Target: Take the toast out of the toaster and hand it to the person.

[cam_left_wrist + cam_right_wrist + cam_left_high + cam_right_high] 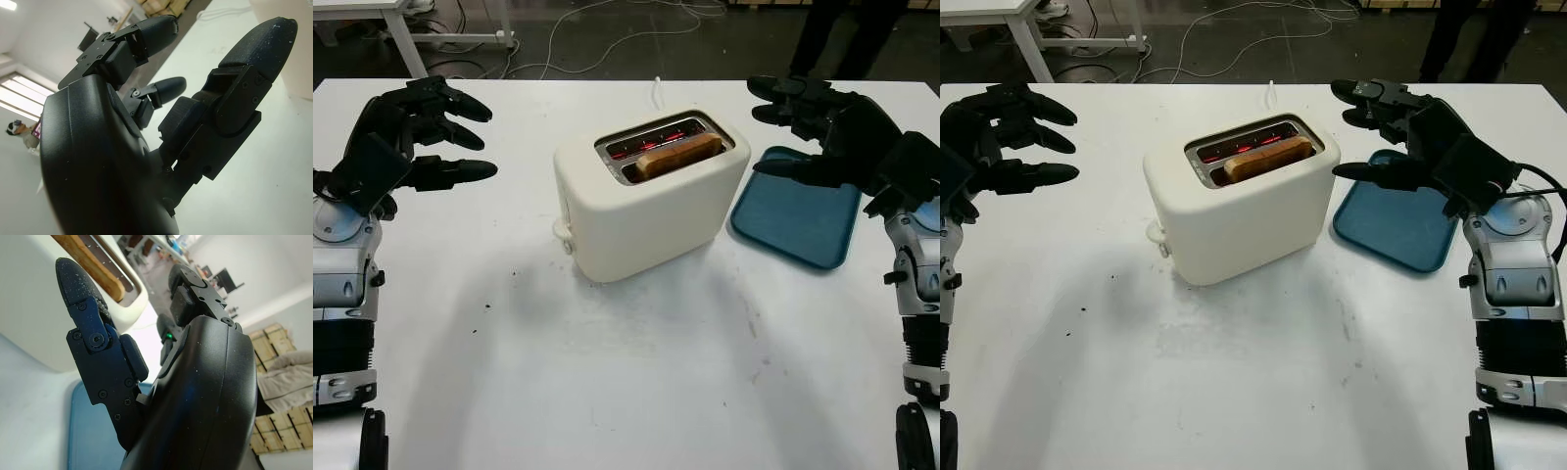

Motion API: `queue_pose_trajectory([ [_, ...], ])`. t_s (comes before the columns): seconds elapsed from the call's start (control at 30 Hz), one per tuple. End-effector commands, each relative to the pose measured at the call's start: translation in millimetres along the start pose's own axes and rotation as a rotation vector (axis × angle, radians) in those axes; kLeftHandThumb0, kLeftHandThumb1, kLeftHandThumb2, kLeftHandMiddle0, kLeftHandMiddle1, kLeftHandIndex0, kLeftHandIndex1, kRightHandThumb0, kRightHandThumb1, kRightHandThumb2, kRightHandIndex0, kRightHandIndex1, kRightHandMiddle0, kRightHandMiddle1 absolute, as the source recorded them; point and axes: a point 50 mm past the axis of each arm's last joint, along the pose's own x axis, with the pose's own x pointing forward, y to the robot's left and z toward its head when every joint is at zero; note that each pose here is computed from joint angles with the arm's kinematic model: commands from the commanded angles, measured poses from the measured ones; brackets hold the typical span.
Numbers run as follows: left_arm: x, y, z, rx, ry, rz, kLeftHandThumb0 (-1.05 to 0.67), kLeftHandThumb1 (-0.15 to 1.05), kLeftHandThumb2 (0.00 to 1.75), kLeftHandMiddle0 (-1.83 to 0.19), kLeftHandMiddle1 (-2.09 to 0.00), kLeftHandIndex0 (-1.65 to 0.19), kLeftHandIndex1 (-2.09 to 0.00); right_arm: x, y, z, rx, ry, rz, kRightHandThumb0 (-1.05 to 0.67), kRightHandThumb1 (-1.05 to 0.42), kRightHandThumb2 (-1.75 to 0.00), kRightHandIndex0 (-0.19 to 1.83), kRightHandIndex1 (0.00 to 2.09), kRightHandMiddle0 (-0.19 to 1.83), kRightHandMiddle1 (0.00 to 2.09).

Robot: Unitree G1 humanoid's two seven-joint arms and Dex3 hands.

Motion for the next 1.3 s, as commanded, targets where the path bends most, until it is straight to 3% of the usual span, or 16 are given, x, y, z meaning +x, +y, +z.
queue_pose_trajectory([
  [0.0, -0.2, -2.2, 0.0, -0.001, -0.002, 0.003, -1.05, 0.56, 0.00, -0.62, -1.07, -0.60, -0.97, -0.3, 1.3, -0.5, 0.000, -0.009, -0.005, -0.72, -0.75, 0.00, 0.10, 0.60, 0.42, 0.01],
  [1.07, -0.7, -1.2, -0.9, 0.007, -0.005, 0.000, -1.05, 0.58, 0.00, -0.65, -1.04, -0.62, -0.96, -1.2, 1.1, -0.9, 0.006, -0.010, -0.012, -0.71, -0.75, 0.00, 0.09, 0.62, 0.42, 0.01],
  [1.27, -0.7, -1.6, -0.3, 0.016, 0.000, 0.001, -1.05, 0.59, 0.00, -0.65, -1.03, -0.62, -0.95, 1.0, -2.2, 6.3, -0.011, -0.031, -0.020, -0.67, -0.74, 0.00, 0.08, 0.62, 0.41, 0.00],
])
